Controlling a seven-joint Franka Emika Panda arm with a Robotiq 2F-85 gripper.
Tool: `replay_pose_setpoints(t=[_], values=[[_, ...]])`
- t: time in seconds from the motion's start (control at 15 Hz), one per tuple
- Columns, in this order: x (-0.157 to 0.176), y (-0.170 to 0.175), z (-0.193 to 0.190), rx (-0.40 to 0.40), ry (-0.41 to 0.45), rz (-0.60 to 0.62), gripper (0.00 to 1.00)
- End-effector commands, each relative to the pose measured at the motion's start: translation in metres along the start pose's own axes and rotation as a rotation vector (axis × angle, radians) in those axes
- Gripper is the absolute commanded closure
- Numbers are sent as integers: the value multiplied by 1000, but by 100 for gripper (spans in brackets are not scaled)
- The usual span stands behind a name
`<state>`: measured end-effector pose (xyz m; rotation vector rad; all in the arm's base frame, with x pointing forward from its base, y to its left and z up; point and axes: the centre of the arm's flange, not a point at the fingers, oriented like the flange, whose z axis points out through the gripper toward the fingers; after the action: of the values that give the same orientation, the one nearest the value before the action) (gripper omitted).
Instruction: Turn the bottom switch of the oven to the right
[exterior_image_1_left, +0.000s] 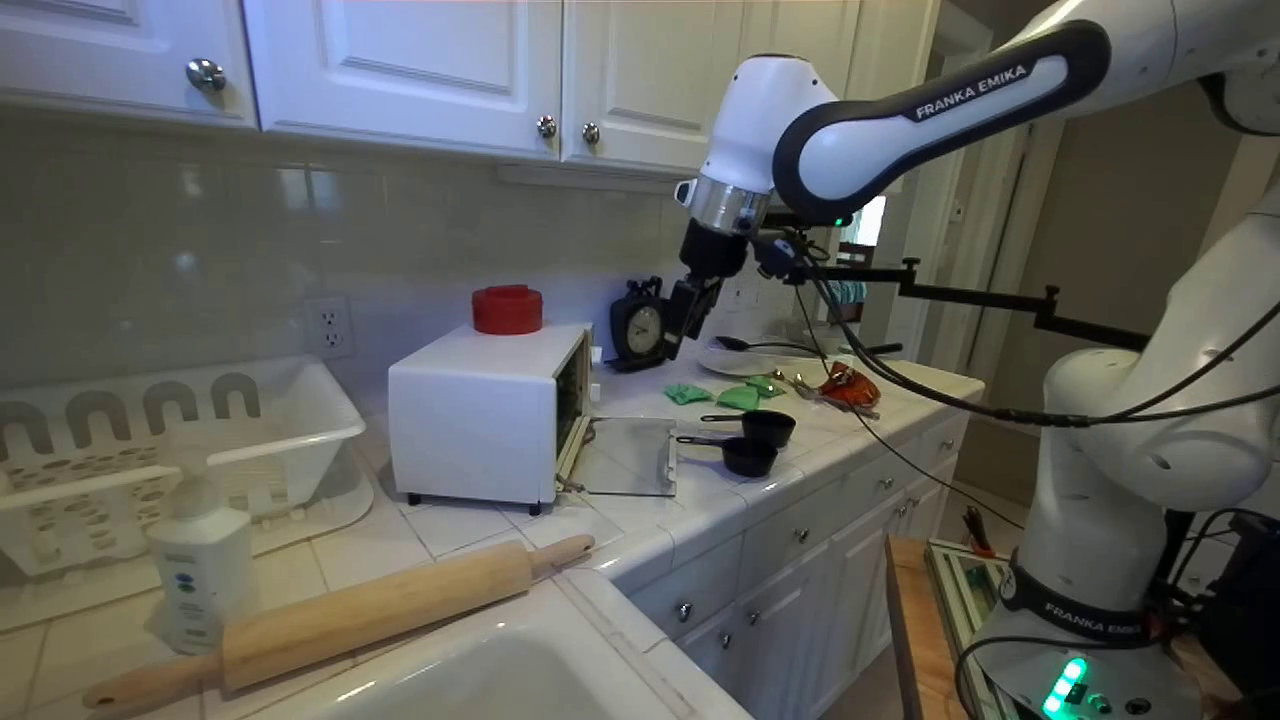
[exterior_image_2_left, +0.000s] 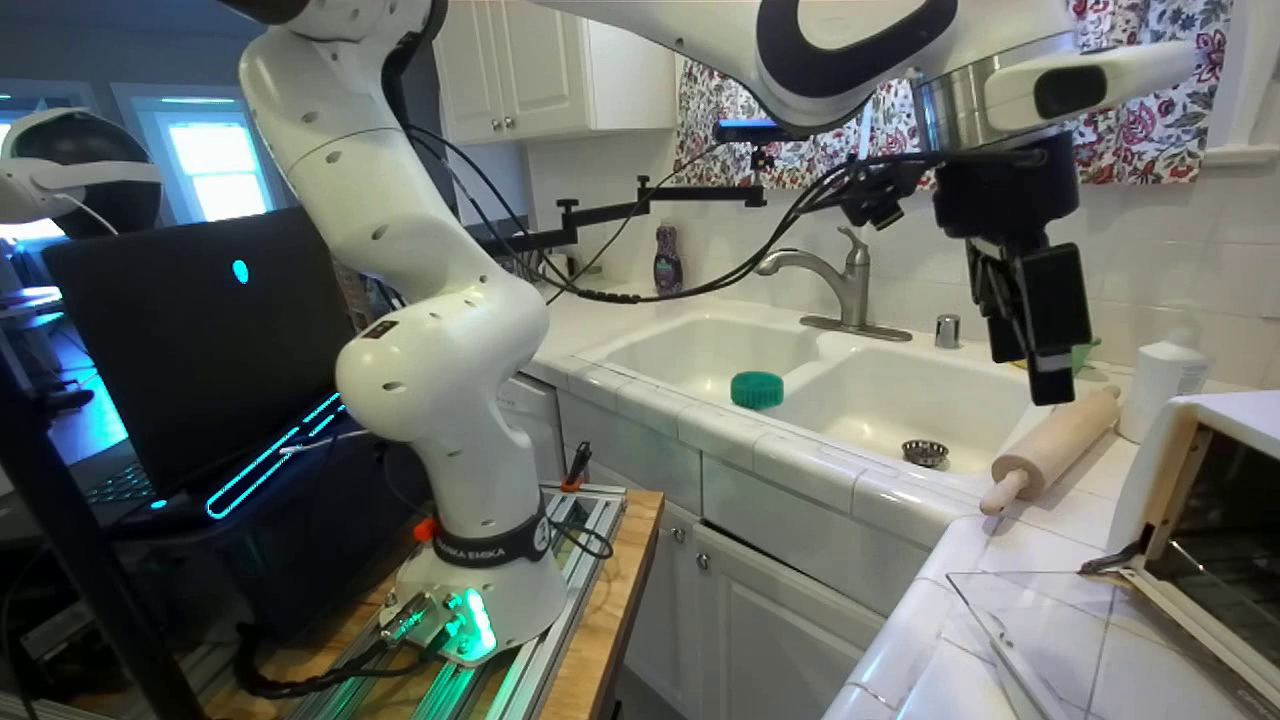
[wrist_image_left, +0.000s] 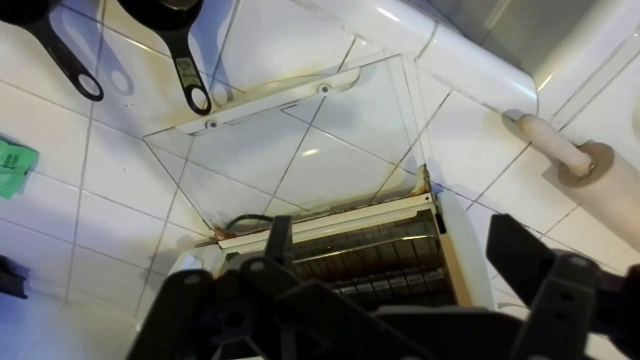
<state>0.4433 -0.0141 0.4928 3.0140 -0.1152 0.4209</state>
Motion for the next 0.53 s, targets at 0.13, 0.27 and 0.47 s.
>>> replay_pose_setpoints(t=[0.13,0.27,0.47], values=[[23,57,1,57,-55,-127,0],[32,88,5,59,-46,-180,0],[52,116,11,59,16,-181,0]])
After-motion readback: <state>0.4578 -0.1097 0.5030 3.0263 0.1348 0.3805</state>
